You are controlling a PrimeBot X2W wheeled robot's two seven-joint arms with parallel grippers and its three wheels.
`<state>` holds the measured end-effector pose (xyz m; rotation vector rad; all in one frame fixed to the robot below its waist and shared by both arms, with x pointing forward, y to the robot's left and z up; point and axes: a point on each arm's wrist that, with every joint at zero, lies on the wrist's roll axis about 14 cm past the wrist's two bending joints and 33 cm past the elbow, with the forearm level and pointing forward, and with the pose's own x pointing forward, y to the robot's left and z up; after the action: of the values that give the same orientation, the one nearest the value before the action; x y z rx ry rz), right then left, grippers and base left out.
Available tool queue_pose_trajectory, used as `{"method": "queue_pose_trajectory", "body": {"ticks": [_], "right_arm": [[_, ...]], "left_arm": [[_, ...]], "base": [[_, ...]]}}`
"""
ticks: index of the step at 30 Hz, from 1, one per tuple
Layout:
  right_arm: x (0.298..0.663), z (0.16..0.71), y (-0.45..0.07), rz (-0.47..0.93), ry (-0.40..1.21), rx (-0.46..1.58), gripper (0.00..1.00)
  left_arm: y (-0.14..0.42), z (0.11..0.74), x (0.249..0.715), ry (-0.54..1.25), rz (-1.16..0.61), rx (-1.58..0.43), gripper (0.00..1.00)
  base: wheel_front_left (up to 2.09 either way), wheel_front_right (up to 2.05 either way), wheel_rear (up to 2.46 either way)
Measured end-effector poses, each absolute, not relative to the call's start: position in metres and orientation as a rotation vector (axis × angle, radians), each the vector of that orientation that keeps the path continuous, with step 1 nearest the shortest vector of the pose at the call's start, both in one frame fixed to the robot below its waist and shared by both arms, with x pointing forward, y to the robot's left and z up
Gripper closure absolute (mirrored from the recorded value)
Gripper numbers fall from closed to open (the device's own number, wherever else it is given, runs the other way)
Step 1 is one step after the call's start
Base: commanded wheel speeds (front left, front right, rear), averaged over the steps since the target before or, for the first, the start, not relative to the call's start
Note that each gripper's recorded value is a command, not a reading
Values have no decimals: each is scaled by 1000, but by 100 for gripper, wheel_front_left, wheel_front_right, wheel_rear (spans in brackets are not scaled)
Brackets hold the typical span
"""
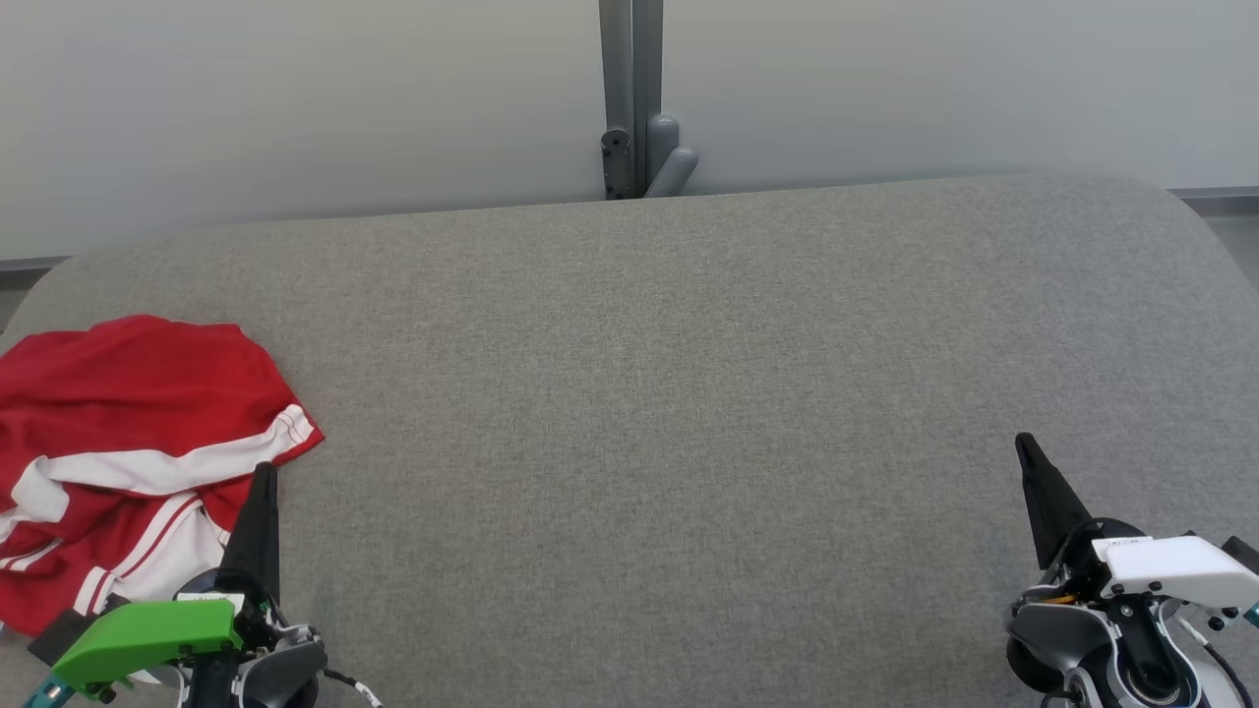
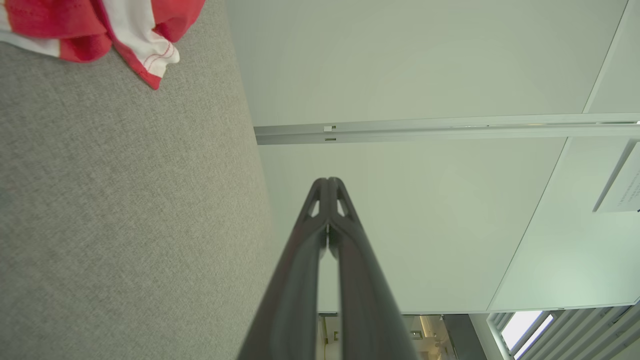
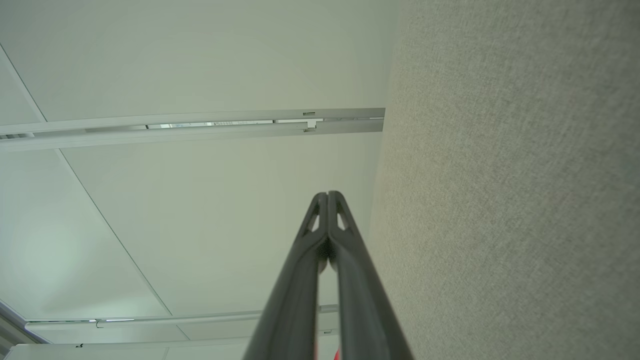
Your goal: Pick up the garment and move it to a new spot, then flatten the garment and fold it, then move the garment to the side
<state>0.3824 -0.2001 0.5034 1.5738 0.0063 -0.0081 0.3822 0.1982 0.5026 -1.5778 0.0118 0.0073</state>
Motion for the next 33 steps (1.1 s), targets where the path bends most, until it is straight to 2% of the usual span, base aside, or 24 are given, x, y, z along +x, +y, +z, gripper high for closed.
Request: {"method": "queue_pose_trajectory", "body": {"ticks": [33], "right_arm": [[382,503,-200,-8,6,1574,100]], "left_arm": [[198,503,382,12,7,-1578,100]], "base": [[0,0,0]]}}
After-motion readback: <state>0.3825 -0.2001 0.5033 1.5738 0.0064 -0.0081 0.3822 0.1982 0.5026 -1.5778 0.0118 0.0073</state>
